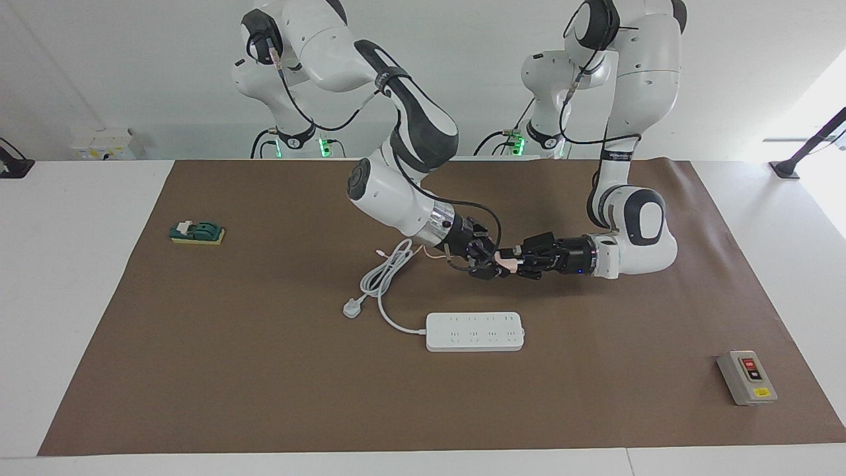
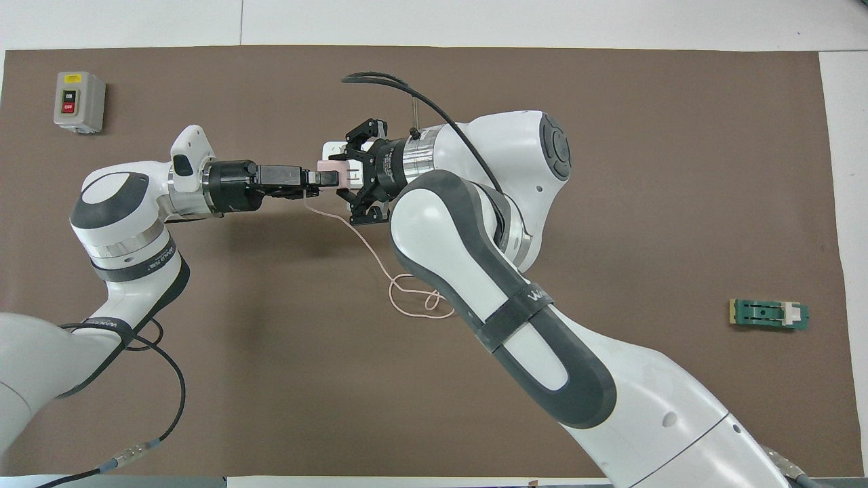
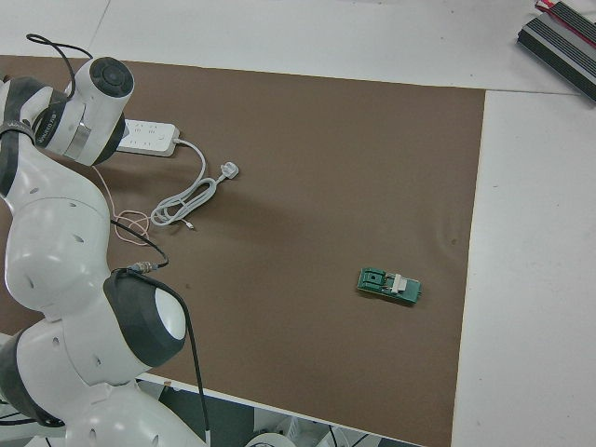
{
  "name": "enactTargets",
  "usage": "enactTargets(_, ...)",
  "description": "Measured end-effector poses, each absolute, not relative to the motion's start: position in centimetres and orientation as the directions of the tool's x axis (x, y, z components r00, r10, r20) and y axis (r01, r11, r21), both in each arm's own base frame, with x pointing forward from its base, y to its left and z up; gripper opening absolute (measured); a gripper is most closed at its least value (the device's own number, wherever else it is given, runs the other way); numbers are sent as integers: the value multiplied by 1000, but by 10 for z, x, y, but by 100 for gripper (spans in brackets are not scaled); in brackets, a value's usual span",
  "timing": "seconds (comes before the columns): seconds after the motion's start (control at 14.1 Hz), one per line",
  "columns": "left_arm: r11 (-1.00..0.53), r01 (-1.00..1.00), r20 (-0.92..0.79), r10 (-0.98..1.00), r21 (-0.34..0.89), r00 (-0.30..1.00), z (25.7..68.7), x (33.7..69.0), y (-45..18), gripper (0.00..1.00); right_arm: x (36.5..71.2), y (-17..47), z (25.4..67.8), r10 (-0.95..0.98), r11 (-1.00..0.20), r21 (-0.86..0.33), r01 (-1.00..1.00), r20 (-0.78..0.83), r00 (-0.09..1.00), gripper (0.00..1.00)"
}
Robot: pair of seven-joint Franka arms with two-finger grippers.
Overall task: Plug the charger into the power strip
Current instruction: 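Close the left gripper on the charger held by the right gripper, then pull the charger away with the left gripper while the right gripper withdraws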
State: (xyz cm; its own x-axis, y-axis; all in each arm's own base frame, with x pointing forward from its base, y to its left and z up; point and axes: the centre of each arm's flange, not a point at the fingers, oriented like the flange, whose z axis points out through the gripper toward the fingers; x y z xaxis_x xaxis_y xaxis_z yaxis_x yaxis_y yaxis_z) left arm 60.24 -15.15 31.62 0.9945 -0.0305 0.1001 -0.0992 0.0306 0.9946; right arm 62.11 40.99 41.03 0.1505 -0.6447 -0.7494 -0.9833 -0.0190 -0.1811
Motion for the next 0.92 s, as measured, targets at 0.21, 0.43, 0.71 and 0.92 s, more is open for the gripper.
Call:
enactTargets(0.21,31,-158,159,-27,987,987,317,603,-151,31,619,413,410,-643,-25,-180,-983,-750,154,69)
enactTargets(0.43,4,-190,190,-50,982,981,332,613,-146,31,618,416,410,-643,-29,-180,-983,-750,156,100)
enactTargets(0.71,-240,-166,126,-171,957,977,408,651,-115,31,620,410,409,-645,-30,-173,-984,-749,151,100)
enactTargets(0.92,-442,-109,35,-172,891,984,461,664,-96,31,630,394,411,-648,-28,-160,-987,-749,140,100)
